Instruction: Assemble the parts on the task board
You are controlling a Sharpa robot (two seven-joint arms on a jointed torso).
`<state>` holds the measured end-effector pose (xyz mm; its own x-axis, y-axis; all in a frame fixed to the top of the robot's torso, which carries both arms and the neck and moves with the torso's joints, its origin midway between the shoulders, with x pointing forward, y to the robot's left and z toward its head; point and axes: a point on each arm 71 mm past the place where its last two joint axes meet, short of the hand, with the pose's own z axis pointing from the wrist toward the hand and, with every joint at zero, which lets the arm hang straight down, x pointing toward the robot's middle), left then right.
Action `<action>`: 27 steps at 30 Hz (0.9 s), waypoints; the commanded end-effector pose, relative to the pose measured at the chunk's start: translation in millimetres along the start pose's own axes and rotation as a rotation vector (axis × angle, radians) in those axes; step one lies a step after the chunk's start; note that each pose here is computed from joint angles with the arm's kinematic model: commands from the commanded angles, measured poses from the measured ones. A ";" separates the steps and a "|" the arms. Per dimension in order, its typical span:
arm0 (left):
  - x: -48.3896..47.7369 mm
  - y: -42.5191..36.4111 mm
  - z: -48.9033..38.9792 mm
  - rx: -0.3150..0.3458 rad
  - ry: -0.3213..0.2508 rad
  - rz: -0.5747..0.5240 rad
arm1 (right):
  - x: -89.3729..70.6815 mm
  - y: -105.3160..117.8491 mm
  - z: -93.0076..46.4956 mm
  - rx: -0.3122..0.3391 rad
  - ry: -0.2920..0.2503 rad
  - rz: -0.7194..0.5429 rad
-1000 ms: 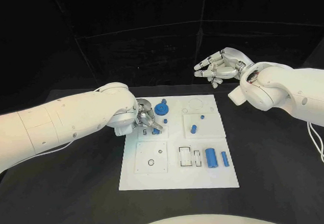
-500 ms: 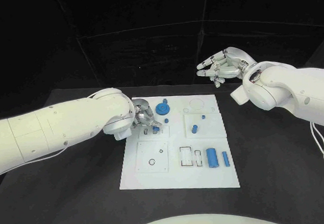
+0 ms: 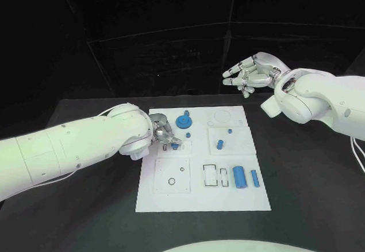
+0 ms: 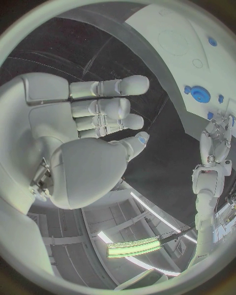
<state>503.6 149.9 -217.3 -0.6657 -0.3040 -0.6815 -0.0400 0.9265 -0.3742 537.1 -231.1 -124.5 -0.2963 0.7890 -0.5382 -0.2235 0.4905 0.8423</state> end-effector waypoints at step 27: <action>3.3 5.2 1.0 -0.050 0.054 0.078 | 4.1 5.1 0.6 -0.022 0.013 -0.009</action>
<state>503.5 151.5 -218.2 -0.6897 -0.2488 -0.6800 -0.0231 0.9462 -0.3228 535.4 -226.6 -124.1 -0.3039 0.7824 -0.5435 -0.2349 0.4914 0.8387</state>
